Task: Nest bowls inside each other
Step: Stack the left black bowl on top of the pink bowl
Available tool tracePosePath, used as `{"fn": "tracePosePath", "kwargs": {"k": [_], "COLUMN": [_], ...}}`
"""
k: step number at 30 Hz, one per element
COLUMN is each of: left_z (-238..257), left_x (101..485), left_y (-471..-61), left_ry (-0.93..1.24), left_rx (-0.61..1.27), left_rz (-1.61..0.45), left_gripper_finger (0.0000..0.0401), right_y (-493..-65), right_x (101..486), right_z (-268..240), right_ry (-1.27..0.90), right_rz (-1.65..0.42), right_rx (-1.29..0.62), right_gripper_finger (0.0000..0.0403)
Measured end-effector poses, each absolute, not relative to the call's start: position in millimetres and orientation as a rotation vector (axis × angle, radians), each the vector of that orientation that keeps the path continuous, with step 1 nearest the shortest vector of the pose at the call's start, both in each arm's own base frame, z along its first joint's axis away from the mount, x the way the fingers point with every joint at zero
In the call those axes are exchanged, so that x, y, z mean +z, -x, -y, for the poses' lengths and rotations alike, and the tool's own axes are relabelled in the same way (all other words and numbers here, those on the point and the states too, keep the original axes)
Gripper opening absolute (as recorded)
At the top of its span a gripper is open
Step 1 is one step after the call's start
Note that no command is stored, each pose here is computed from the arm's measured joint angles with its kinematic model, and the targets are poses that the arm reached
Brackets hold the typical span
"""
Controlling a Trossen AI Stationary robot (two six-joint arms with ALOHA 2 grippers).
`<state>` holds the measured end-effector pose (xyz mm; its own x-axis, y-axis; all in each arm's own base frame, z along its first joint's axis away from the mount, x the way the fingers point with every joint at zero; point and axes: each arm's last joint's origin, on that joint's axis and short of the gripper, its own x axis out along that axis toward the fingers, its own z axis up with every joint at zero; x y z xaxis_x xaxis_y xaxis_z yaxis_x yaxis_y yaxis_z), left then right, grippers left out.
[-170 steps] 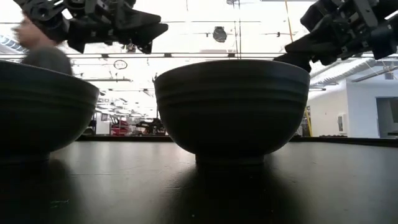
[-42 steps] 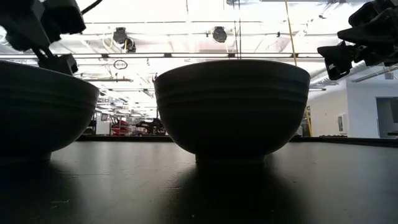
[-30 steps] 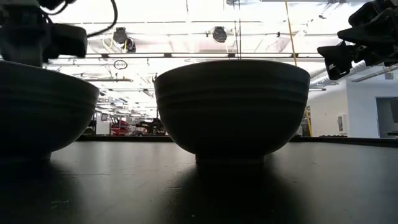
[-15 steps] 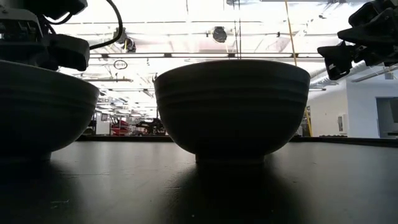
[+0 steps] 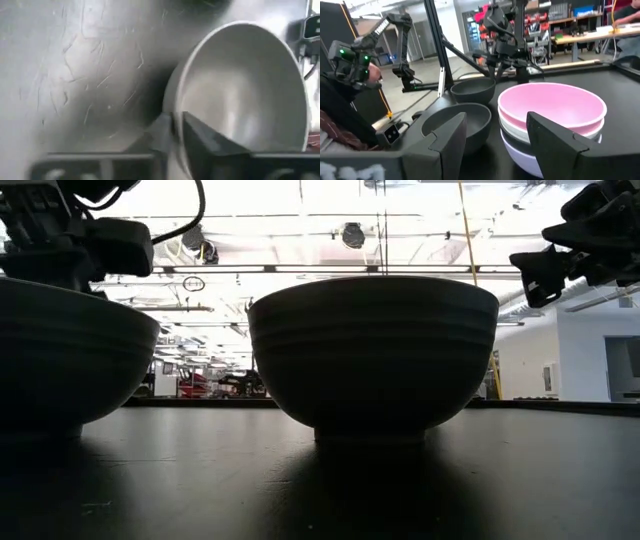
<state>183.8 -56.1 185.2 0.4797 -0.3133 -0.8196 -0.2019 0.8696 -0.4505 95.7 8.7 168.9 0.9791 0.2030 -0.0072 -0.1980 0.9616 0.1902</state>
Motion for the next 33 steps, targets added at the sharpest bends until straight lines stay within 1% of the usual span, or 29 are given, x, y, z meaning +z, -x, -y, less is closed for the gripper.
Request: {"fn": "tracePosePath", "kwargs": {"k": [1, 2, 12, 19, 23, 27, 30, 33], "left_z": [56.1, 56.0, 55.1, 52.1, 49.0, 42.7, 30.2, 12.2], "left_x": [185.3, 185.1, 184.9, 193.9, 210.3, 239.4, 261.4, 277.3], "left_y": [-184.0, -183.7, -184.0, -195.8, -204.9, -216.6, -226.8, -239.8], "left_ry": [0.537, 0.532, 0.509, 0.465, 0.410, 0.316, 0.261, 0.242], "left_rx": [-0.073, -0.071, -0.050, -0.095, -0.135, -0.165, -0.131, -0.103], "left_rz": [-1.081, -1.082, -1.071, -0.926, -0.847, -0.739, -0.655, -0.633], "left_gripper_finger": [0.0027, 0.0015, 0.0005, 0.0003, 0.0003, 0.0003, 0.0003, 0.0002], "right_y": [-95.8, -95.8, -96.0, -96.0, -96.0, -96.0, -96.0, -96.0], "right_x": [169.2, 169.3, 170.8, 170.7, 170.7, 170.8, 171.3, 171.3], "right_z": [-8.7, -8.6, -8.6, -8.6, -8.7, -8.7, -8.6, -8.6], "right_ry": [-0.190, -0.190, -0.193, -0.192, -0.194, -0.192, -0.188, -0.188], "right_rz": [-0.021, -0.017, 0.005, 0.005, 0.005, 0.005, 0.011, 0.011], "right_rx": [0.203, 0.203, 0.205, 0.205, 0.206, 0.206, 0.206, 0.206], "right_gripper_finger": [0.0199, 0.0199, 0.0199, 0.0199, 0.0199, 0.0199, 0.0199, 0.0199]}}
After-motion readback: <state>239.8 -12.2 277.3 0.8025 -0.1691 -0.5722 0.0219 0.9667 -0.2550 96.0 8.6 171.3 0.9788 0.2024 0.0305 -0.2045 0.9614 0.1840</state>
